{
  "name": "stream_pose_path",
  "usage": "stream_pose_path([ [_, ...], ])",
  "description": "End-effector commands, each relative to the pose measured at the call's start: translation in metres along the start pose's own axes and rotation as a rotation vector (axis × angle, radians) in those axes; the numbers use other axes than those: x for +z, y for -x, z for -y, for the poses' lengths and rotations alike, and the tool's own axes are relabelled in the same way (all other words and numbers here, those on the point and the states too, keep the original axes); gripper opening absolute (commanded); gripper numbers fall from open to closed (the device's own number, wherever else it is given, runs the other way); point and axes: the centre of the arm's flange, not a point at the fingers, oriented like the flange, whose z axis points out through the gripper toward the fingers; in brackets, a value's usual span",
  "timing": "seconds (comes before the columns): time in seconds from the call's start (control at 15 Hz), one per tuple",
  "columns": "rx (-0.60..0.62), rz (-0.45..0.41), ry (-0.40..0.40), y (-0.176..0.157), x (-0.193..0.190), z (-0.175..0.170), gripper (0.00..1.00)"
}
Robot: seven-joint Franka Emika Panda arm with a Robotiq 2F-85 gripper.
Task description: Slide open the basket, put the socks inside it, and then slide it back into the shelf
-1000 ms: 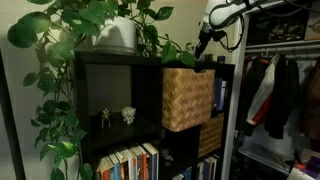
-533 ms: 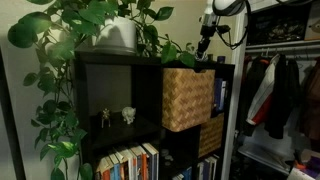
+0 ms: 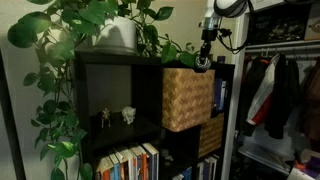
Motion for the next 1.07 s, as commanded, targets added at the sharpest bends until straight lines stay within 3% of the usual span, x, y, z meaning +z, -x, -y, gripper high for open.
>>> stream_pose_path([
  [0.0, -0.045, -0.059, -0.002, 0.024, 0.015, 0.010, 0.11],
  [0.13, -0.062, -0.072, -0.013, 0.025, 0.026, 0.013, 0.12],
  [0.2, -0.070, -0.076, -0.016, 0.025, 0.032, 0.014, 0.53],
  [0.27, -0.074, -0.076, -0.020, 0.026, 0.035, 0.015, 0.54],
  [0.73, -0.090, -0.104, -0.009, 0.027, 0.020, 0.019, 0.98],
  [1.0, -0.063, -0.125, -0.027, 0.032, -0.001, 0.022, 1.00],
])
